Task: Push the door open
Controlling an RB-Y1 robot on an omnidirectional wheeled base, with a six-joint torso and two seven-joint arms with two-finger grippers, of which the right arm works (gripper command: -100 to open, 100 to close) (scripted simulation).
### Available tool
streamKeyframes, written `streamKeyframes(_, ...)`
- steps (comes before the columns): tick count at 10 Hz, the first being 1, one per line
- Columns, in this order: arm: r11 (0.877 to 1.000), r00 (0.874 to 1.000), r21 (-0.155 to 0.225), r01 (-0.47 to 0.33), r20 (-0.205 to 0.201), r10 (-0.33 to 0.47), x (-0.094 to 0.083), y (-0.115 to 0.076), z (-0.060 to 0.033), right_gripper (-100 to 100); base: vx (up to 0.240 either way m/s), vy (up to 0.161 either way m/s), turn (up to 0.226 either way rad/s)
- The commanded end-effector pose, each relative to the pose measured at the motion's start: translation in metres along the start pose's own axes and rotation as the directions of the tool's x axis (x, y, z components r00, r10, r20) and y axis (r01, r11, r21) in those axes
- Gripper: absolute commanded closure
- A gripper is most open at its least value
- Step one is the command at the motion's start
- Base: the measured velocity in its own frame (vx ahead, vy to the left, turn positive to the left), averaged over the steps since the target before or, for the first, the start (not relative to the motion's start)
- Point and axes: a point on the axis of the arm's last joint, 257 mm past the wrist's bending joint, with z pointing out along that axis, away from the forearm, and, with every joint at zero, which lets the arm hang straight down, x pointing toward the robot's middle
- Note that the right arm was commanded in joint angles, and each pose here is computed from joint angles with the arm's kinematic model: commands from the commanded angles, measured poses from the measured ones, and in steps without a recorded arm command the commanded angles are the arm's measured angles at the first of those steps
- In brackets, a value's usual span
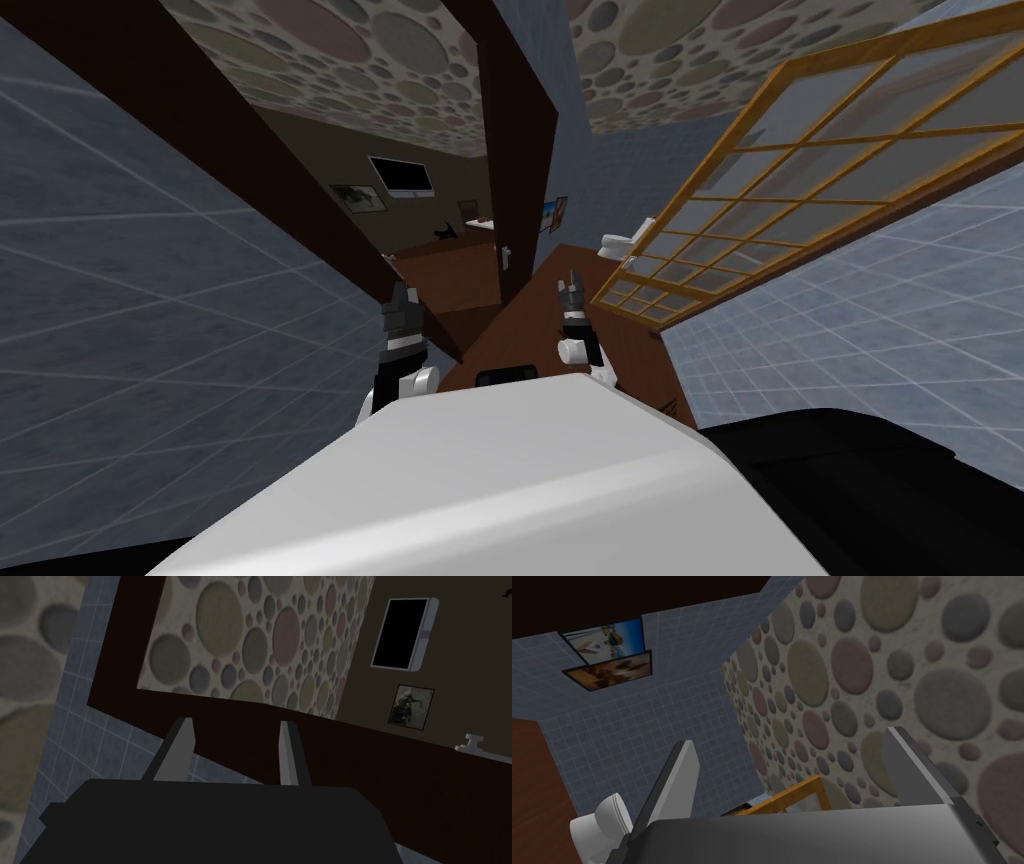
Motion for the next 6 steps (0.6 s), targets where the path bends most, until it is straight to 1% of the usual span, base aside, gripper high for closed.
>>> streamKeyframes(1, 1.000, 1.000, 0.017, -0.006, -0.010, 0.006, 0.005, -0.013, 0.0018, -100, 0.120, -0.088, 0.151)
streamKeyframes(2, 1.000, 1.000, 0.024, -0.008, -0.013, 0.009, 0.007, -0.018, 0.0026, -100, 0.112, -0.117, 0.136)
streamKeyframes(3, 0.999, 1.000, 0.038, -0.013, -0.020, 0.014, 0.011, -0.028, 0.0042, -100, 0.128, -0.127, 0.129)
streamKeyframes(4, 0.999, 1.000, 0.046, -0.016, -0.024, 0.017, 0.013, -0.033, 0.0050, -100, 0.143, -0.114, 0.163)
streamKeyframes(5, 0.998, 0.999, 0.060, -0.020, -0.031, 0.022, 0.018, -0.043, 0.0065, -100, 0.133, -0.135, 0.209)
streamKeyframes(6, 0.997, 0.999, 0.068, -0.022, -0.034, 0.024, 0.020, -0.048, 0.0072, -100, 0.102, -0.147, 0.115)
